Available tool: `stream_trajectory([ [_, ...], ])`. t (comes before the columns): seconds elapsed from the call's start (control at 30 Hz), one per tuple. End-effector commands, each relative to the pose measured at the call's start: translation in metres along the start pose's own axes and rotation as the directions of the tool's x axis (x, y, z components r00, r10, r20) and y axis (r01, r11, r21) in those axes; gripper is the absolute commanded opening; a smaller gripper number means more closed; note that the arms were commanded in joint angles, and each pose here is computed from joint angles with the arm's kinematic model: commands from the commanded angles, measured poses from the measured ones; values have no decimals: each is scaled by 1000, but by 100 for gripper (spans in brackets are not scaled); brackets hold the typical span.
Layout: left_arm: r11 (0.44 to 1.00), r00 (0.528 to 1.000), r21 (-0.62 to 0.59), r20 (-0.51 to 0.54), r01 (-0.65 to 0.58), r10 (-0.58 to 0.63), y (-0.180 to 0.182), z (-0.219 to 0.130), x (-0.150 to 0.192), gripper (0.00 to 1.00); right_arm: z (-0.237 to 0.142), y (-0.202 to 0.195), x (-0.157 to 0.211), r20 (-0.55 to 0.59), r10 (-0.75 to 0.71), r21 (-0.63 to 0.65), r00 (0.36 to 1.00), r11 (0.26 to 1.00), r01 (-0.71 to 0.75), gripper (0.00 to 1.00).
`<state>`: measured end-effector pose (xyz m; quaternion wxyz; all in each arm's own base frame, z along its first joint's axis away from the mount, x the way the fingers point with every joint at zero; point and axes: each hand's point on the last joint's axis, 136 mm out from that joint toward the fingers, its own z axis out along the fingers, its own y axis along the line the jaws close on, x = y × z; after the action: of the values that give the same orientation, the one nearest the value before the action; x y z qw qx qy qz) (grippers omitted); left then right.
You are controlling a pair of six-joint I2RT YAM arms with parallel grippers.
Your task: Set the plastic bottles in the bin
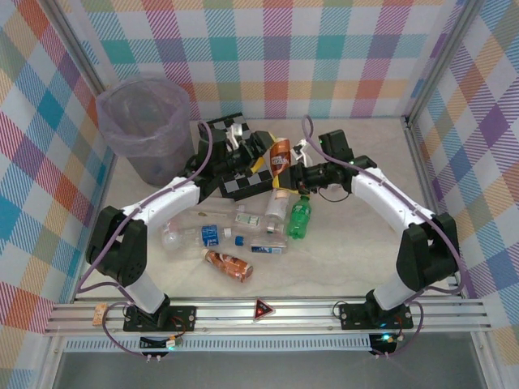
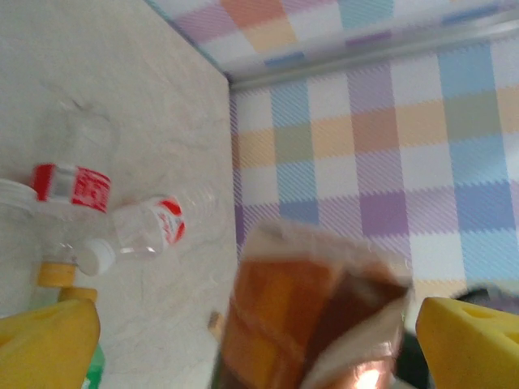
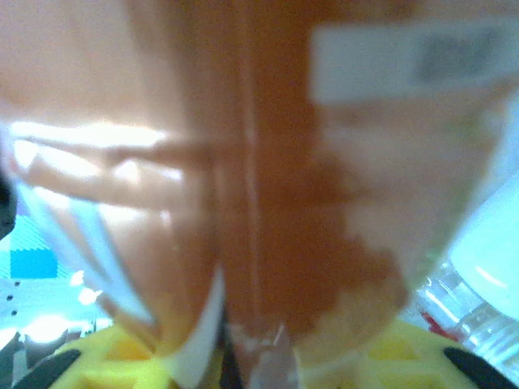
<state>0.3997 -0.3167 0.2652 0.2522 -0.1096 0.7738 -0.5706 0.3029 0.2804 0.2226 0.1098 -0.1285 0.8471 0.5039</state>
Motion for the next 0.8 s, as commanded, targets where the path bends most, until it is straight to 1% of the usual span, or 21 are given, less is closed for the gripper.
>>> stream_trajectory([
  [0.0, 984, 985, 135, -118, -113, 129, -49, -6, 45, 100, 4, -1, -10, 14, 26, 15, 1000, 1000, -26, 23],
  [0.1, 985, 985, 127, -113, -119, 134, -48, -8, 45, 100, 2, -2, -14, 24, 37, 14, 999, 999, -37, 23],
  [0.23, 987, 985, 128, -129, -95, 111, -43, -3, 49, 100, 4, 11, -14, 9, 7, -53, 1000, 999, -7, 24],
  [0.33, 988, 988, 127, -117, -82, 97, -40, 0, 47, 100, 4, 18, -10, -4, -19, -76, 1000, 997, 19, 25],
  [0.43, 988, 990, 132, -107, -79, 94, -42, 1, 44, 92, 5, 20, -6, -14, -24, -83, 1000, 996, 23, 25],
  [0.53, 989, 991, 129, -104, -74, 88, -41, 2, 43, 79, 5, 19, -5, -13, -23, -79, 1000, 997, 22, 26],
  [0.67, 991, 992, 117, -100, -70, 82, -39, 2, 43, 64, 5, 21, -5, -11, -27, -86, 1000, 996, 26, 27],
  [0.77, 991, 992, 113, -98, -67, 78, -38, 3, 42, 58, 4, 21, -4, -15, -27, -89, 1000, 996, 25, 30],
])
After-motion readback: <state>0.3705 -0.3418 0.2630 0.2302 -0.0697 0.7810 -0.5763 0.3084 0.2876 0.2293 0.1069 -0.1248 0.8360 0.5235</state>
